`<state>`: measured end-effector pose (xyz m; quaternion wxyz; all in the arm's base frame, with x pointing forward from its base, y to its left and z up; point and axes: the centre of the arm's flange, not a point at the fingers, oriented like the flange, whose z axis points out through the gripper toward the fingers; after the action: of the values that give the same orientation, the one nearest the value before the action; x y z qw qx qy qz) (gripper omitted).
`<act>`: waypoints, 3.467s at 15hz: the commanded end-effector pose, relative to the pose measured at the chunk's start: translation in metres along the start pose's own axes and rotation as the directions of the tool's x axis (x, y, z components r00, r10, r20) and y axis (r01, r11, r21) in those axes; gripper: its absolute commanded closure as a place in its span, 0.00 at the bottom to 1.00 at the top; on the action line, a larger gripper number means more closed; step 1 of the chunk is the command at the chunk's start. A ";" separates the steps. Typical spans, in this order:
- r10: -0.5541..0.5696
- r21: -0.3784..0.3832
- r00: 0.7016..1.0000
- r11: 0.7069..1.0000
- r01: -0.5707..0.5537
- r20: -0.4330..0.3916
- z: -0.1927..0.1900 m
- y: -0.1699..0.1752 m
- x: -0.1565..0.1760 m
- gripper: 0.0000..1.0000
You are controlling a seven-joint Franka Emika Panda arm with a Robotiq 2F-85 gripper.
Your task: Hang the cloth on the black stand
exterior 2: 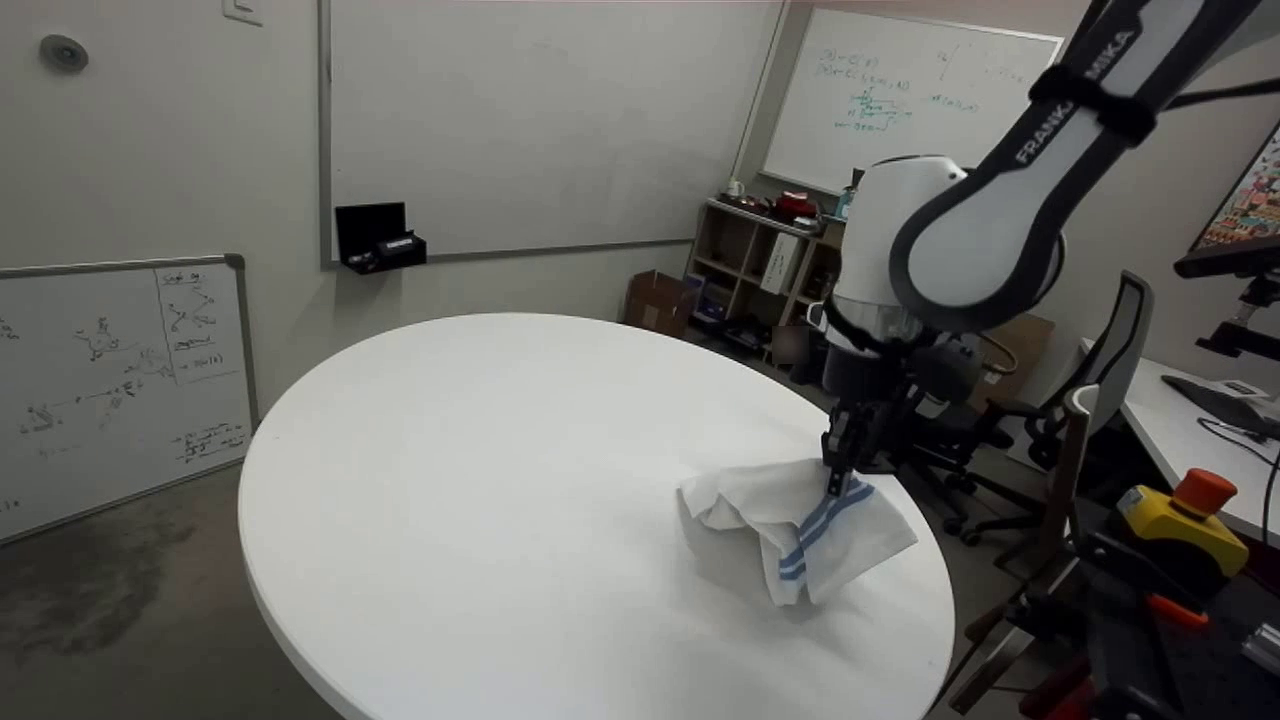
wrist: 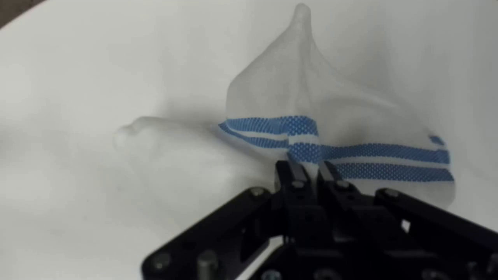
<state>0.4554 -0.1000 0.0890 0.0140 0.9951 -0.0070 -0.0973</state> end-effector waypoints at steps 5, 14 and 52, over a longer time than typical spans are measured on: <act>0.077 0.083 0.997 0.994 -0.075 -0.016 -0.105 0.010 -0.024 0.98; 0.127 0.161 0.992 0.979 -0.123 -0.017 -0.226 0.055 -0.069 0.98; 0.370 0.088 0.898 0.929 -0.360 -0.238 -0.199 0.162 -0.035 0.98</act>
<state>0.4573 -0.2651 0.3091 0.0056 0.9797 -0.1970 0.0372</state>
